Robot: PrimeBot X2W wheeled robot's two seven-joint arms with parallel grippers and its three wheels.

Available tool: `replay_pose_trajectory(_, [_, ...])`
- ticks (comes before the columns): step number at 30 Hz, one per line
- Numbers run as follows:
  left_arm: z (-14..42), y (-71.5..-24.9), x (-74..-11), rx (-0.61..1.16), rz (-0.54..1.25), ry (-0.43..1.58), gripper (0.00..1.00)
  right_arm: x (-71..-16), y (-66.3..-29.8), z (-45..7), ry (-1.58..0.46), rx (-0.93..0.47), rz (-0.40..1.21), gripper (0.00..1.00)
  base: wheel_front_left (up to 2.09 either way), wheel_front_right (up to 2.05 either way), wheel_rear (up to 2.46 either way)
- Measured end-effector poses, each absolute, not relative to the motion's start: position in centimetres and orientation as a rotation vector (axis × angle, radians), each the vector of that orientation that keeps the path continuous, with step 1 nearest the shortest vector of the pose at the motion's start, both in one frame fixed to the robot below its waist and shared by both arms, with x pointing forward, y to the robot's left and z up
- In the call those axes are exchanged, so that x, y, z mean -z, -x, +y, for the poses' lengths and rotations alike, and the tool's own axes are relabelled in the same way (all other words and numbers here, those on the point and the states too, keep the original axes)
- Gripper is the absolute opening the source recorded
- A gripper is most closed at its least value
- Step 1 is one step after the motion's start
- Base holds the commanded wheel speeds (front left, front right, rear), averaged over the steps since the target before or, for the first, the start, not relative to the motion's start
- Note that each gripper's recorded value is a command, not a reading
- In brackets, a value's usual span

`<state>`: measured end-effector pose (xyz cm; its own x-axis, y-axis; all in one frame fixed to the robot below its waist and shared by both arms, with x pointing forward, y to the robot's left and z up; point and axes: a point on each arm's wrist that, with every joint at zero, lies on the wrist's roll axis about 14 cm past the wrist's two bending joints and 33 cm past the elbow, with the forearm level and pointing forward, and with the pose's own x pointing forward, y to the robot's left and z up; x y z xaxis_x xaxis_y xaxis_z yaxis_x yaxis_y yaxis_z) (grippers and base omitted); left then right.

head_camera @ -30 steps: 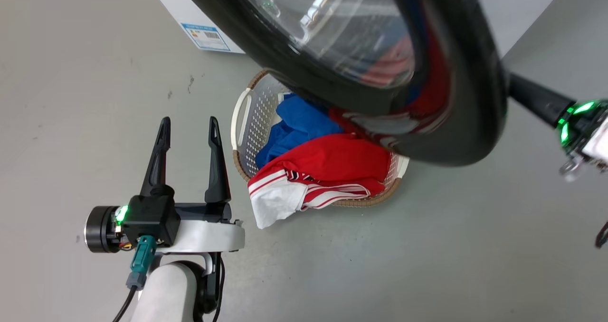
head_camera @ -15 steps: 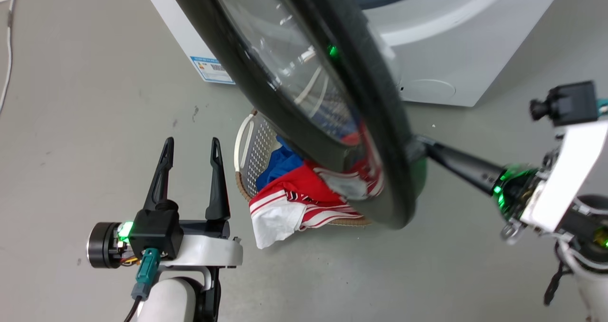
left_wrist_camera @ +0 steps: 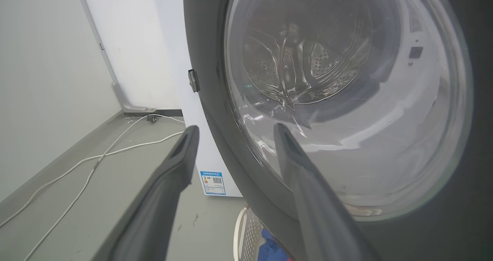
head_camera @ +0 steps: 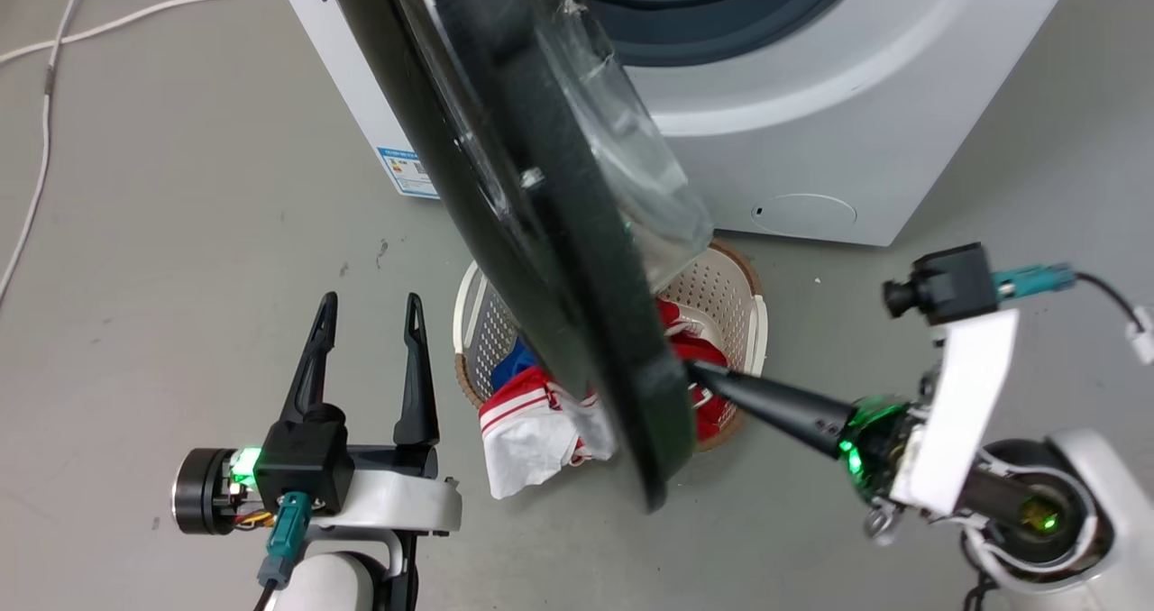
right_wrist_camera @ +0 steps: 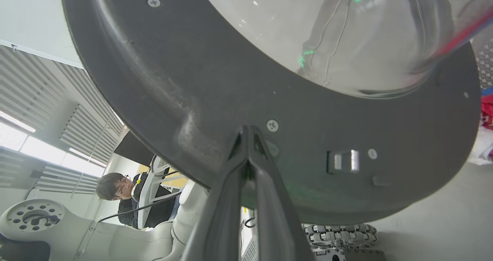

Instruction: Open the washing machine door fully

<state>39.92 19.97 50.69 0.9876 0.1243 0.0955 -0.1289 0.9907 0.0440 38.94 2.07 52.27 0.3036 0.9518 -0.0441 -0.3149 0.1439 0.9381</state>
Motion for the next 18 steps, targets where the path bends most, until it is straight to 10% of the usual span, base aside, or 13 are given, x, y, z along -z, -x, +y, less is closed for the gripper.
replay_pose_trajectory(18, [20.1, -38.3, -51.2, -0.133, -0.101, -0.052, 1.0, -51.7, -35.9, 4.9, -1.026, -1.088, 0.849, 0.0, 0.0, 0.0, 0.0])
